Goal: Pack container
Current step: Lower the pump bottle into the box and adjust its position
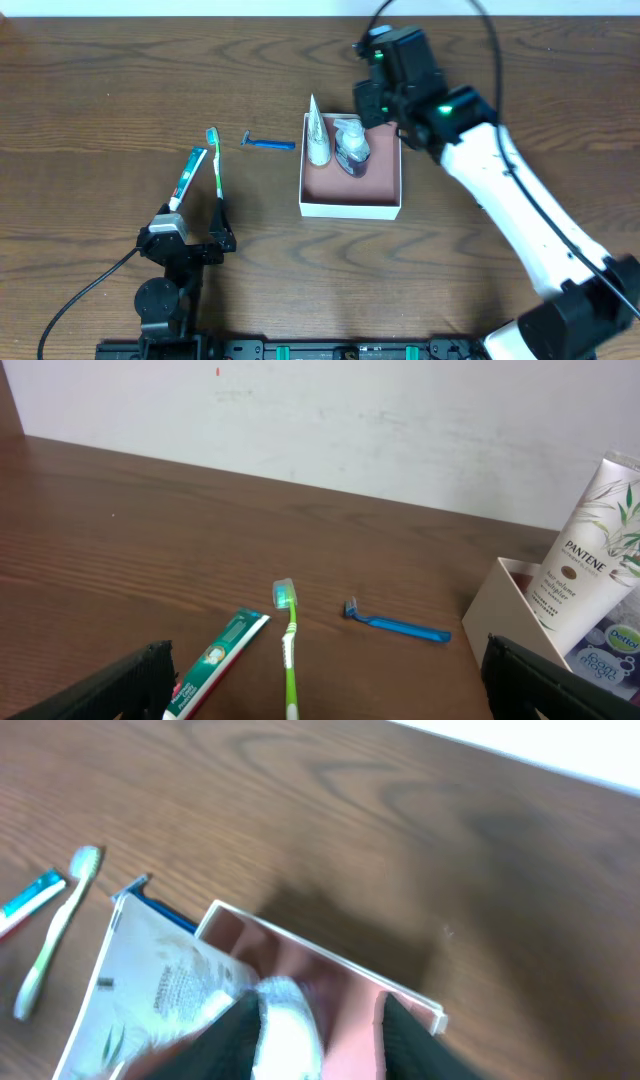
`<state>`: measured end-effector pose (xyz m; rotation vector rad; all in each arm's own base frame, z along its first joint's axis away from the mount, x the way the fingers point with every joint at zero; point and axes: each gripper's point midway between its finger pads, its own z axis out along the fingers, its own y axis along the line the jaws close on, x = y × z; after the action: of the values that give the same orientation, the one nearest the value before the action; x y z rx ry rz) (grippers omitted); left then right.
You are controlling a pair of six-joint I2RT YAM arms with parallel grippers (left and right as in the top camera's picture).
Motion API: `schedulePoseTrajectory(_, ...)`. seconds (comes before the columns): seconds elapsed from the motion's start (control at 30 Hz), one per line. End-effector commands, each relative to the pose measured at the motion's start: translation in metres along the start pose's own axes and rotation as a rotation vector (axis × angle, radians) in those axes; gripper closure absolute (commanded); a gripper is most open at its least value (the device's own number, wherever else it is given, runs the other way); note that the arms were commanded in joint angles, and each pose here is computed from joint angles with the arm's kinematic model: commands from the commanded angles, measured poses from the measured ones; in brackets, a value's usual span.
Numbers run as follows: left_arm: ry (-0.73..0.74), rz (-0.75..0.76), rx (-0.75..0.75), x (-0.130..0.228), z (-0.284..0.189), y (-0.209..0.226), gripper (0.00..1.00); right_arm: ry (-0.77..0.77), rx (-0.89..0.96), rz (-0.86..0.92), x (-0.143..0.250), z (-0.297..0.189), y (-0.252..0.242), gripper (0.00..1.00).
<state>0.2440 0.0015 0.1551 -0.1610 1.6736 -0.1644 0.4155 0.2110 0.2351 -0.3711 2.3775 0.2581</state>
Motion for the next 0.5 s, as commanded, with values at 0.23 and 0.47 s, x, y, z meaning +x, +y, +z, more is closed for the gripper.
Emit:
schedulePoseTrajectory(0.23, 0.038, -0.001, -0.014, 0.016, 0.002, 0.005, 0.02, 0.242, 0.109, 0.173, 0.07, 0.005, -0.026, 0.82)
schedulePoseTrajectory(0.47, 0.037, -0.001, -0.014, 0.016, 0.002, 0.005, 0.02, 0.267, 0.117, 0.193, 0.093, 0.023, -0.029, 0.81)
